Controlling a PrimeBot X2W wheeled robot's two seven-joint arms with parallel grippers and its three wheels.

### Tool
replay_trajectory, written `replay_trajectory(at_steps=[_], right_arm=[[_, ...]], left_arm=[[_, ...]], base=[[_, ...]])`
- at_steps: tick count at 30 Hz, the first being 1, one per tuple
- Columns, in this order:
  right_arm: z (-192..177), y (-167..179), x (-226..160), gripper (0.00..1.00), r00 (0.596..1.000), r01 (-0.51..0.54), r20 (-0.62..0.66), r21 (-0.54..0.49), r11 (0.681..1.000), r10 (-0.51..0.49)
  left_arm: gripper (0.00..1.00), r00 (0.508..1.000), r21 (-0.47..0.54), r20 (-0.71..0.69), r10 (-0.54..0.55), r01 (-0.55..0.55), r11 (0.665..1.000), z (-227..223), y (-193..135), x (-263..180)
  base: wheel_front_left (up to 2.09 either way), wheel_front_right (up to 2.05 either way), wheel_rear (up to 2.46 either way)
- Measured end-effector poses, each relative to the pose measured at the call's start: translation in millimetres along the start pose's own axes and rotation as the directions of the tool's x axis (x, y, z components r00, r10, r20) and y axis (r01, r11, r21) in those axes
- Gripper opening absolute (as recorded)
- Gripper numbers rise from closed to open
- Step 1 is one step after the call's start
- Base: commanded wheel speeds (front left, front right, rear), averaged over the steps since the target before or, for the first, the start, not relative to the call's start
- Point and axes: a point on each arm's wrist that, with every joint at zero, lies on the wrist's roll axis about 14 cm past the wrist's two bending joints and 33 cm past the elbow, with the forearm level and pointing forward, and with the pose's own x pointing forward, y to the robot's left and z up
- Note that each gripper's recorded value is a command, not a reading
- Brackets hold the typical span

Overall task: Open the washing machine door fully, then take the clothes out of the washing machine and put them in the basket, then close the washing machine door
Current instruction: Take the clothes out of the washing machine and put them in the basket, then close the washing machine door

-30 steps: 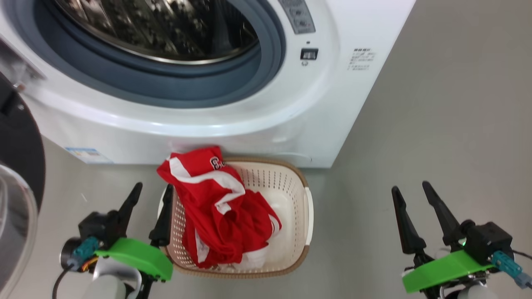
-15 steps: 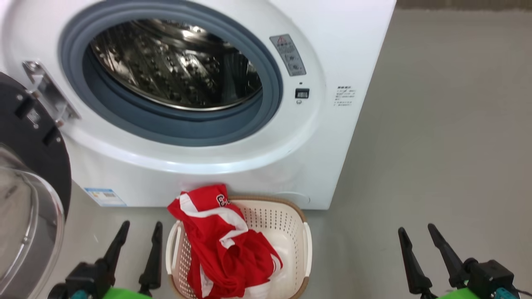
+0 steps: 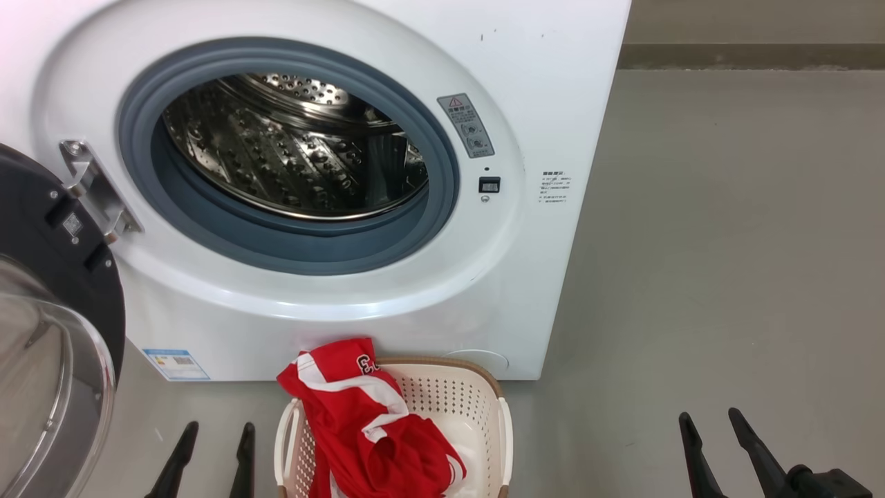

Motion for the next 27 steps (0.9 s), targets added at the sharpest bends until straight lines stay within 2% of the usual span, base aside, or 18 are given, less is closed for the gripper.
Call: replay_trajectory(at_steps=[21, 27], right_arm=[[-1.3, -7.2, -7.7, 1.0, 1.0, 0.023, -0.004, -0.001, 1.0, -0.023], [-1.7, -6.8, -7.2, 1.0, 1.0, 0.021, -0.006, -0.002, 1.0, -0.021]], left_arm=[[1.0, 1.0, 0.003, 0.005, 0.014, -0.014, 1.0, 1.0, 1.9, -7.3], [1.0, 1.0, 0.021, 0.0, 0.012, -0.012, 1.0, 0.0, 1.9, -7.6]], base=[[0.0, 0.0, 0.0], [-0.56, 0.56, 0.0]])
